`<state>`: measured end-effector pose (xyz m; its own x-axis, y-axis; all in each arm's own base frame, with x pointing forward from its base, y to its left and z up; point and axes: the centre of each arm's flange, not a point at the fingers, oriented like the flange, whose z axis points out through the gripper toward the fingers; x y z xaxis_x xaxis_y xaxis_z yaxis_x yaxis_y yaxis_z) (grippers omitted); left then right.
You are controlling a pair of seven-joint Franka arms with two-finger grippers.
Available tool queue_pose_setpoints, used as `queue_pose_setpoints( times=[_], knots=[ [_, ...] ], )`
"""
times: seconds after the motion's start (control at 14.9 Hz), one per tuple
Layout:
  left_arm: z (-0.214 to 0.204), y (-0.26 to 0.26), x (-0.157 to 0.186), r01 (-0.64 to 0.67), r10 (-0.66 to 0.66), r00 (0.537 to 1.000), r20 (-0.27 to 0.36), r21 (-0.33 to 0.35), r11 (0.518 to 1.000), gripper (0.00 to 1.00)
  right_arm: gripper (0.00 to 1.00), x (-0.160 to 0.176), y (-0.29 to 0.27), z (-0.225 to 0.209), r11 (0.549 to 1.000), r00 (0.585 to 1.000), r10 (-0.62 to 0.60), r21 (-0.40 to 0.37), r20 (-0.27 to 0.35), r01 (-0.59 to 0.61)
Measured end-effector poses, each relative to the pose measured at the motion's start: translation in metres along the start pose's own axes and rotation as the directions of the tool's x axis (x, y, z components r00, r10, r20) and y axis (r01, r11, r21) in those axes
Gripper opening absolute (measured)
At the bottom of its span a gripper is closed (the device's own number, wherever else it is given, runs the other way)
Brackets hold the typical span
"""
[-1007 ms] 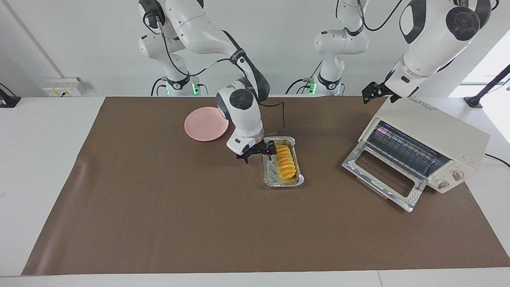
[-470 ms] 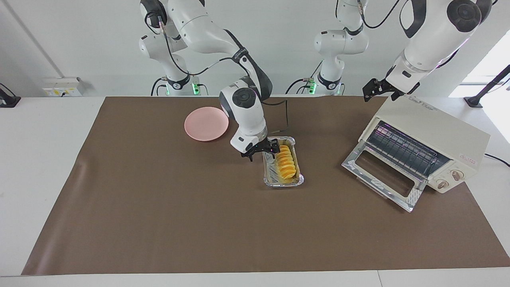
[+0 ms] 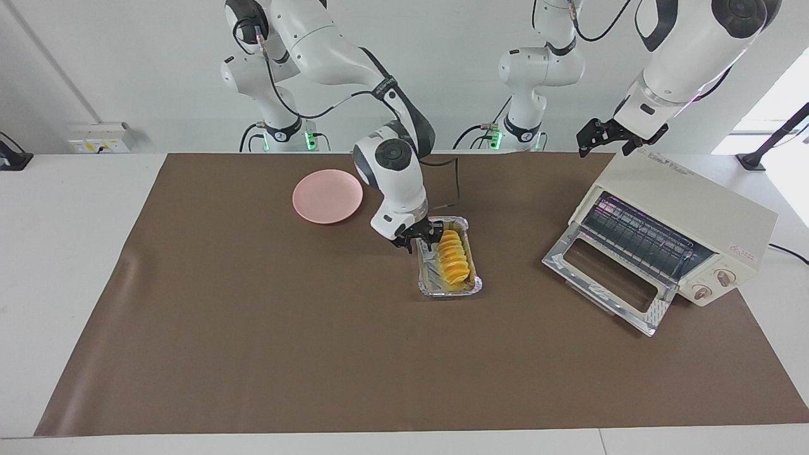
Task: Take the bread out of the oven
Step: 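Grasp the foil tray rim with the right gripper while the left gripper retracts, then slide the foil tray with the right gripper beside the pink plate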
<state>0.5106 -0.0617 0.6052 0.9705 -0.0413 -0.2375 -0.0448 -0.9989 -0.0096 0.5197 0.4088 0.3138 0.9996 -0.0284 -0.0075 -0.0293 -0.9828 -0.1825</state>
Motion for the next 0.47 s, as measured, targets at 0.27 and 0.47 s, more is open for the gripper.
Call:
queue_pose_setpoints(
  times=[0.27, 0.47],
  knots=[
    [0.000, 0.000, 0.000, 0.000, 0.000, 1.000, 0.000, 0.000, 1.000, 1.00, 0.02, 0.009, 0.010, -0.010, 0.999, 0.998, -0.049, -0.026, -0.030, 0.048],
    [0.000, 0.000, 0.000, 0.000, 0.000, 1.000, 0.001, 0.000, 1.000, 1.00, 0.02, 0.047, 0.067, -0.045, 0.996, 0.997, -0.075, -0.041, -0.032, 0.074]
  ],
)
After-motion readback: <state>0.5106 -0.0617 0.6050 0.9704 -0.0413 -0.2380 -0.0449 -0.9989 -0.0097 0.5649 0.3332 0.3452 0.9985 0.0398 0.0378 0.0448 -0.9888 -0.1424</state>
